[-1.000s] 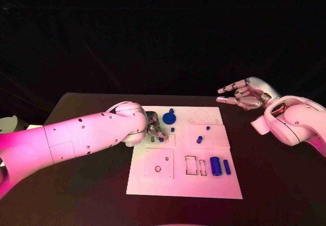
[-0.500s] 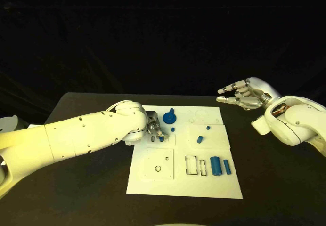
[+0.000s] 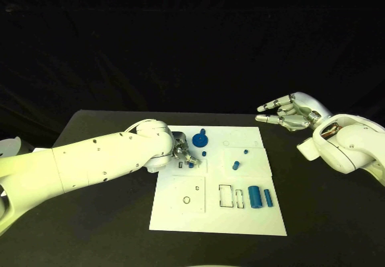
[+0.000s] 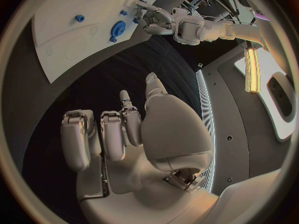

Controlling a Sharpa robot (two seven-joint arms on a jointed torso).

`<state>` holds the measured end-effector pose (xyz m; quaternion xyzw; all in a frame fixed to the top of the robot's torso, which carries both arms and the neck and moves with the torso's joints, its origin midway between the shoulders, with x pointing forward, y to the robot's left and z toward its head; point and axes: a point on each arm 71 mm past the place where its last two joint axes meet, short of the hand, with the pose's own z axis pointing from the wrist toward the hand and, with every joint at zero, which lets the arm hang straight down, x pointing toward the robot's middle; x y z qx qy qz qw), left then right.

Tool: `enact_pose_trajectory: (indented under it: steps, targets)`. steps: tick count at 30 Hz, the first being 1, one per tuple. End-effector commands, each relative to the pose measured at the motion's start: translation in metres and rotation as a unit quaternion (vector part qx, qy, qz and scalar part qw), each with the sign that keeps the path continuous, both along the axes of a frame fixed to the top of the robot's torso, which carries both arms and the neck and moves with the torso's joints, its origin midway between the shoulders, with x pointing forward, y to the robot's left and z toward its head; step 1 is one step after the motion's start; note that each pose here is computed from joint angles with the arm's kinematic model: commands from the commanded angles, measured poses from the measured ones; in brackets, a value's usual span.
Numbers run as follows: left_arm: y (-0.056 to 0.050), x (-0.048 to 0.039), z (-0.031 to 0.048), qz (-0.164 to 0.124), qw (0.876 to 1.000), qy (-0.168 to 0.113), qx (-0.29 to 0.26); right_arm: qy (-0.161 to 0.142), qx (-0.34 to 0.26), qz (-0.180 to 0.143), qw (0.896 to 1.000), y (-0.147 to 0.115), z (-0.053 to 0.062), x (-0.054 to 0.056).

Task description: Assemble the parts on the task board

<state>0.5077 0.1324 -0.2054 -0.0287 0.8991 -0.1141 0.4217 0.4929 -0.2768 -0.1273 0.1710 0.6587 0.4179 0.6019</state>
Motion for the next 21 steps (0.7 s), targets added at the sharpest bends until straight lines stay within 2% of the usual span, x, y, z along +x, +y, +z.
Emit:
enact_pose_trajectory:
  steps: [1,12,16,21]
  targets:
    - [0.003,-0.0043,-0.0084,-0.003,1.0,0.017,0.012,0.002,-0.002,0.007,1.0,0.001,-0.001,-0.001]
    - [0.004,-0.0067,0.0012,0.012,1.0,0.006,-0.02,0.004,-0.004,0.003,1.0,-0.002,-0.003,0.001]
    - [0.005,-0.0073,0.0119,0.033,0.997,0.015,-0.07,0.006,-0.005,0.001,1.0,-0.004,-0.005,0.002]
    - [0.011,-0.0041,0.0303,0.052,0.992,0.026,-0.11,0.01,-0.007,-0.002,1.0,-0.005,-0.009,0.003]
